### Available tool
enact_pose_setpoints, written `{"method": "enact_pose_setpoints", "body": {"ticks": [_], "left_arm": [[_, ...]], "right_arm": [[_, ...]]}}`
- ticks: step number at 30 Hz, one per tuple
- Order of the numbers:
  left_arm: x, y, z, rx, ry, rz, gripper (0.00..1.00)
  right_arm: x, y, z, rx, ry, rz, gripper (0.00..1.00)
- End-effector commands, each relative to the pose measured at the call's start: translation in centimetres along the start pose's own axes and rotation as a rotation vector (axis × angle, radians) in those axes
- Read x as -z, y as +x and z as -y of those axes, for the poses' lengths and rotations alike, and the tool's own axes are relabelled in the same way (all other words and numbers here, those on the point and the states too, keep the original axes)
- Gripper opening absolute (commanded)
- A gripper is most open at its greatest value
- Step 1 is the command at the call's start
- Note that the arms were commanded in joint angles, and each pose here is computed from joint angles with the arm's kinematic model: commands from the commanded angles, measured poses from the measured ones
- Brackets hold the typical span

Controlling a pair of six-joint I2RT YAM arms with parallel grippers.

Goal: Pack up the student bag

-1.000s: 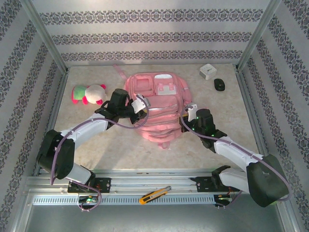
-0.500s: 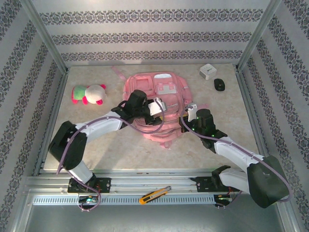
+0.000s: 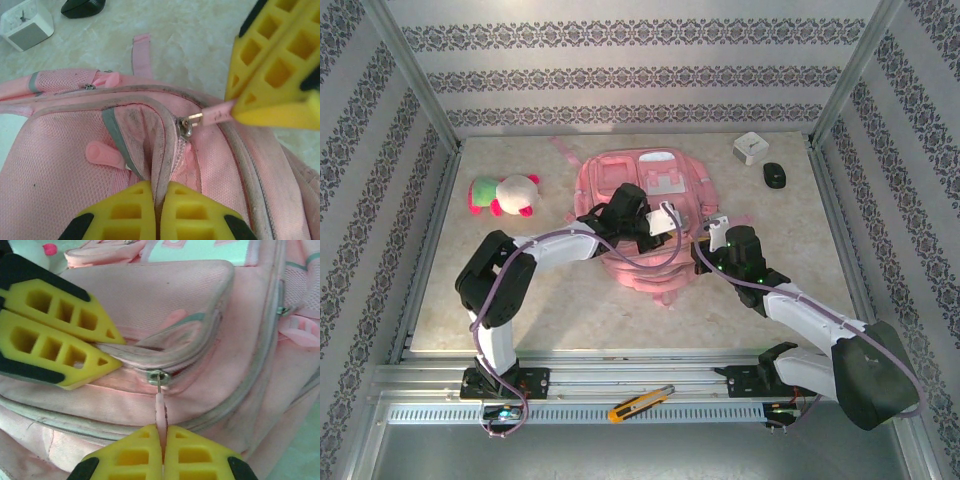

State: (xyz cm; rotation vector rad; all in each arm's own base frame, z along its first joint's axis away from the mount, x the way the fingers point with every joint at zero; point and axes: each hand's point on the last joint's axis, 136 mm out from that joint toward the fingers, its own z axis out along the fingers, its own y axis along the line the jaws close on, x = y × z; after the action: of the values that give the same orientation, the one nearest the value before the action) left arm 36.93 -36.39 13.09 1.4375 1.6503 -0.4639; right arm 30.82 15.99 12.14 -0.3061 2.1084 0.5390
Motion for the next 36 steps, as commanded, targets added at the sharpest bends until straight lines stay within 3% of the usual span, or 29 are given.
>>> {"method": "enact_pose_setpoints", "body": {"ticks": [1,6,14,20,21,22,24,27,28,29,30,33,36], "left_arm": [[2.6,1.4,0.7,-0.025,0.051,-0.025,0.0],[4.3,1.7,2.4,-0.037,0.119,0.003,0.0],[6.8,-1.0,6.8,-0.092,0.328,0.185,0.0],[7.2,0.6,7.1,-0.111,0.309,0.118,0.01],[7.3,0.8,6.7,-0.085,0.281,0.105,0.07],[7.5,0.9,5.9,-0.045,0.238,0.093,0.19],[8.0,1.1,4.3,0.049,0.133,0.071,0.42],[9.8,1.6,0.7,0.189,-0.095,0.044,0.75],[10.9,1.8,-0.8,0.239,-0.192,0.043,0.82],[12.2,2.4,-2.6,0.293,-0.307,0.035,0.94],[13.7,3.0,-4.2,0.336,-0.413,0.034,0.99],[19.5,5.0,-7.7,0.438,-0.729,0.078,0.99],[25.1,8.7,-8.8,0.507,-1.024,0.068,0.99]], "right_arm": [[0.5,-0.9,2.6,-0.048,0.102,0.057,0.0],[-0.6,-0.9,2.1,-0.042,0.055,0.036,0.0],[-2.2,-2.7,1.9,-0.043,0.052,0.06,0.0],[-4.3,-3.3,0.6,-0.049,-0.009,0.047,0.0],[-4.4,-3.3,0.7,-0.053,-0.009,0.047,0.0],[-4.4,-3.3,0.7,-0.057,-0.008,0.048,0.01],[-3.9,-3.5,0.7,-0.055,-0.006,0.053,0.24],[-2.7,-3.9,0.8,-0.023,0.004,0.064,0.66],[-2.1,-4.2,1.2,-0.025,0.018,0.076,0.97],[-1.5,-4.5,1.8,-0.031,0.035,0.09,0.98],[-1.0,-4.7,2.4,-0.034,0.055,0.103,0.98],[1.0,-5.1,4.8,-0.038,0.148,0.147,0.98],[3.0,-5.2,7.8,-0.077,0.269,0.198,0.98]]}}
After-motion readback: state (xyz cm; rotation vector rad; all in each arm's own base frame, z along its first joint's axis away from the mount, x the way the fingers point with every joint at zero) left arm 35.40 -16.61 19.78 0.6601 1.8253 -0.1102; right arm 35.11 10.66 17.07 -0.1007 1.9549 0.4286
